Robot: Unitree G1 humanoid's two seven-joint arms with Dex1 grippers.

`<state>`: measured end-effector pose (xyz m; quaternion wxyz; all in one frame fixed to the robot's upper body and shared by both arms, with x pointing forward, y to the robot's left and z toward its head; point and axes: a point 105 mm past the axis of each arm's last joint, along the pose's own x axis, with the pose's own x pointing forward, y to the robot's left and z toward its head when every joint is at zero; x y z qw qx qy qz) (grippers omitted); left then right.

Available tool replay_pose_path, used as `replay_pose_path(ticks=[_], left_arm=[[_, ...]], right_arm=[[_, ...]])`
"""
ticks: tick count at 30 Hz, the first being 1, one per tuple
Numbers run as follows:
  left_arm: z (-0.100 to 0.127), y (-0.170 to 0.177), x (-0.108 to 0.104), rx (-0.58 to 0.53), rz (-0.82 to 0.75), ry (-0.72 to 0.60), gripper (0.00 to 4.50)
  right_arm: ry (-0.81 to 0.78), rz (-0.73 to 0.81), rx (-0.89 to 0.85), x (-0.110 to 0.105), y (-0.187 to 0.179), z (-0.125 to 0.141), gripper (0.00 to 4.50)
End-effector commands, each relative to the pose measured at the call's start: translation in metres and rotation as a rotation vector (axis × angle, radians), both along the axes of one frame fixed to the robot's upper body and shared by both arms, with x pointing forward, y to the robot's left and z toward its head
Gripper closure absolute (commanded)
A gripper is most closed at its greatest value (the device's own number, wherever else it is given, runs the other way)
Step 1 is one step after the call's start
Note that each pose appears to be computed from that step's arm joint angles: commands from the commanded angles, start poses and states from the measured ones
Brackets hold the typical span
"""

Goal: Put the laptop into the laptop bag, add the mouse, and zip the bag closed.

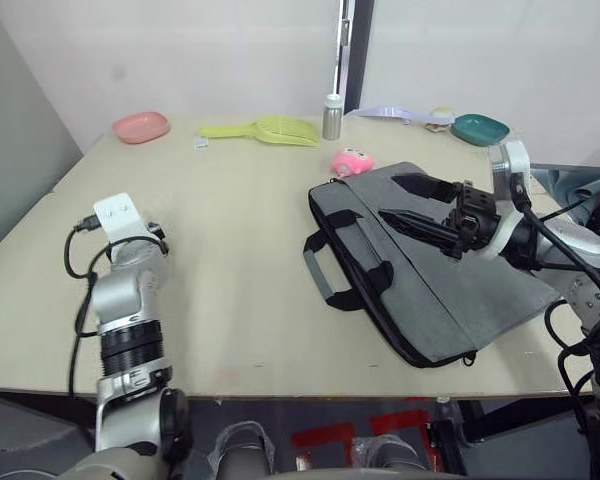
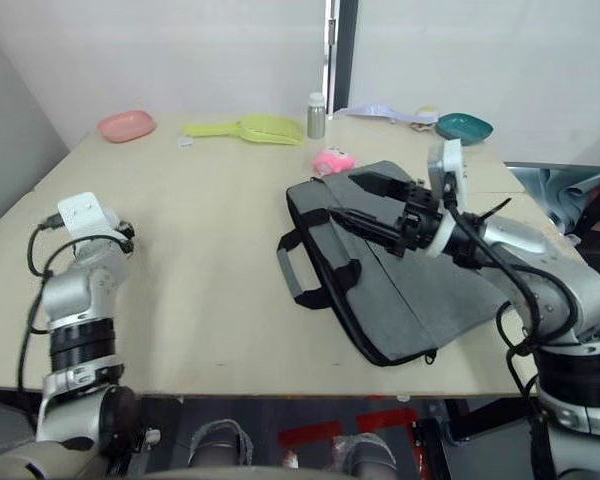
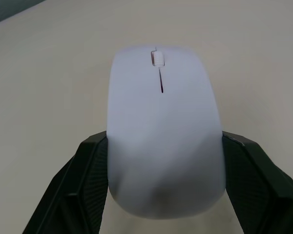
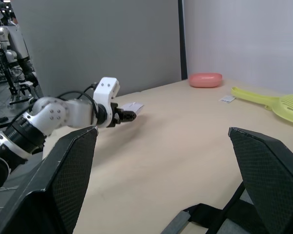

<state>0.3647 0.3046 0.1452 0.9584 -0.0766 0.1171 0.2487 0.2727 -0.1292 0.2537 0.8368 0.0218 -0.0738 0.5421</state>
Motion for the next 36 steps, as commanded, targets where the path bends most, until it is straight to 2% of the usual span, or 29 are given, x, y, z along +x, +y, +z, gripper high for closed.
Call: replay_pose_path(ticks=[1, 4, 8, 11, 13, 16, 18, 20, 22, 30, 36], left_arm=[[0.036, -0.014, 0.004, 0.059, -0.273, -0.094, 1.72], [0.055, -0.045, 0.006, 0.086, -0.635, -0.142, 1.72], [0.059, -0.082, -0.016, 0.055, -1.037, -0.112, 1.72], [0.059, -0.092, -0.029, 0.159, -1.216, -0.109, 1.72], [0.063, -0.098, -0.037, 0.226, -1.331, -0.205, 1.72], [0.049, -0.094, -0.041, 0.244, -1.395, -0.126, 1.72], [0.049, -0.095, -0.043, 0.203, -1.430, -0.123, 1.72], [0.048, -0.099, -0.044, 0.217, -1.460, -0.133, 1.72], [0.045, -0.103, -0.045, 0.224, -1.477, -0.132, 1.72], [0.041, -0.115, -0.044, 0.244, -1.484, -0.169, 1.72], [0.038, -0.122, -0.046, 0.233, -1.496, -0.169, 1.72]], right_arm=[[-0.059, 0.003, -0.028, -0.008, 0.005, 0.004, 0.00], [-0.065, -0.032, -0.082, -0.006, 0.009, -0.006, 0.00], [-0.084, -0.052, -0.173, -0.003, 0.014, -0.022, 0.00], [-0.088, -0.089, -0.272, 0.004, 0.018, -0.037, 0.00], [-0.065, -0.163, -0.320, 0.015, 0.022, -0.050, 0.00], [-0.097, -0.179, -0.354, 0.020, 0.035, -0.061, 0.00], [-0.079, -0.270, -0.392, 0.032, 0.038, -0.074, 0.00], [-0.129, -0.325, -0.540, 0.042, 0.041, -0.095, 0.00], [-0.140, -0.352, -0.603, 0.046, 0.043, -0.107, 0.00], [-0.078, -0.418, -0.654, 0.047, 0.038, -0.135, 0.00], [-0.076, -0.437, -0.693, 0.050, 0.033, -0.139, 1.87]])
